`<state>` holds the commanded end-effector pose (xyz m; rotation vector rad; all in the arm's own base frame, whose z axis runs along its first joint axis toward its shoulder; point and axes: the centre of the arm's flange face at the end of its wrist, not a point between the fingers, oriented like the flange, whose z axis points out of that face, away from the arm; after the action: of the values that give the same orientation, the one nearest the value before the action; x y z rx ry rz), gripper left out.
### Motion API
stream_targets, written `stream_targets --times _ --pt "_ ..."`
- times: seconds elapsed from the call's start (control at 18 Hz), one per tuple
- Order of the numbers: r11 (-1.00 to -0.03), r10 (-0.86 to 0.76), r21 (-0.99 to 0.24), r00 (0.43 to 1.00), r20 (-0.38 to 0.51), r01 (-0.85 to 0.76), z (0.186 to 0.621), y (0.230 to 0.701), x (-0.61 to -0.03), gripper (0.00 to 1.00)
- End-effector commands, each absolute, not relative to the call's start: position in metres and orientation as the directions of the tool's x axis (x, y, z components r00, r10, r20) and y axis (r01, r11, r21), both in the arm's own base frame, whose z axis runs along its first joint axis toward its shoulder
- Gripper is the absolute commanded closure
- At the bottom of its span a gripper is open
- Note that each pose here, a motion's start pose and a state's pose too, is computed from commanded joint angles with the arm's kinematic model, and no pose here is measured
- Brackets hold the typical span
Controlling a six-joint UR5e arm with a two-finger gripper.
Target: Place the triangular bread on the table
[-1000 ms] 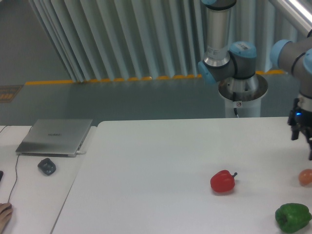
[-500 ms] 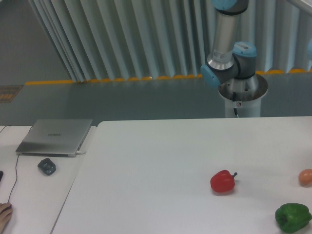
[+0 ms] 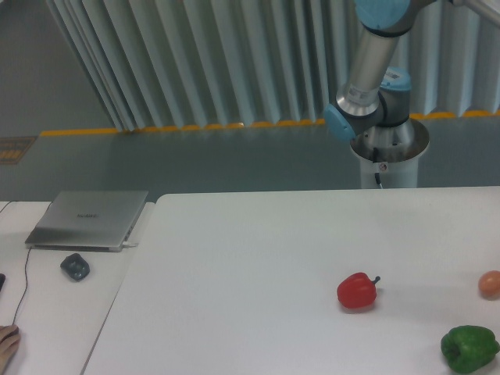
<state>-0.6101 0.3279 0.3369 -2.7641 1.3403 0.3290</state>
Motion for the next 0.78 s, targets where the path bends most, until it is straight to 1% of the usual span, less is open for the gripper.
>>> stream_targets --times 0.06,0.11,0.17,0.78 --pt "-0.622 -0.771 0.053 0.598 -0.221 -0.782 0.332 0.329 -0.613 0.00" --pt "-0.622 -0.770 0.056 0.597 -0.224 -0.781 0.327 0.330 -0.616 0.02" --pt "-0.622 -0.771 0.054 0.598 -0.222 -0.781 0.319 0.331 -0.618 0.14" --pt "-0.618 -0.773 0.055 0.594 -0.223 -0.784 0.312 0.336 -0.620 0.14"
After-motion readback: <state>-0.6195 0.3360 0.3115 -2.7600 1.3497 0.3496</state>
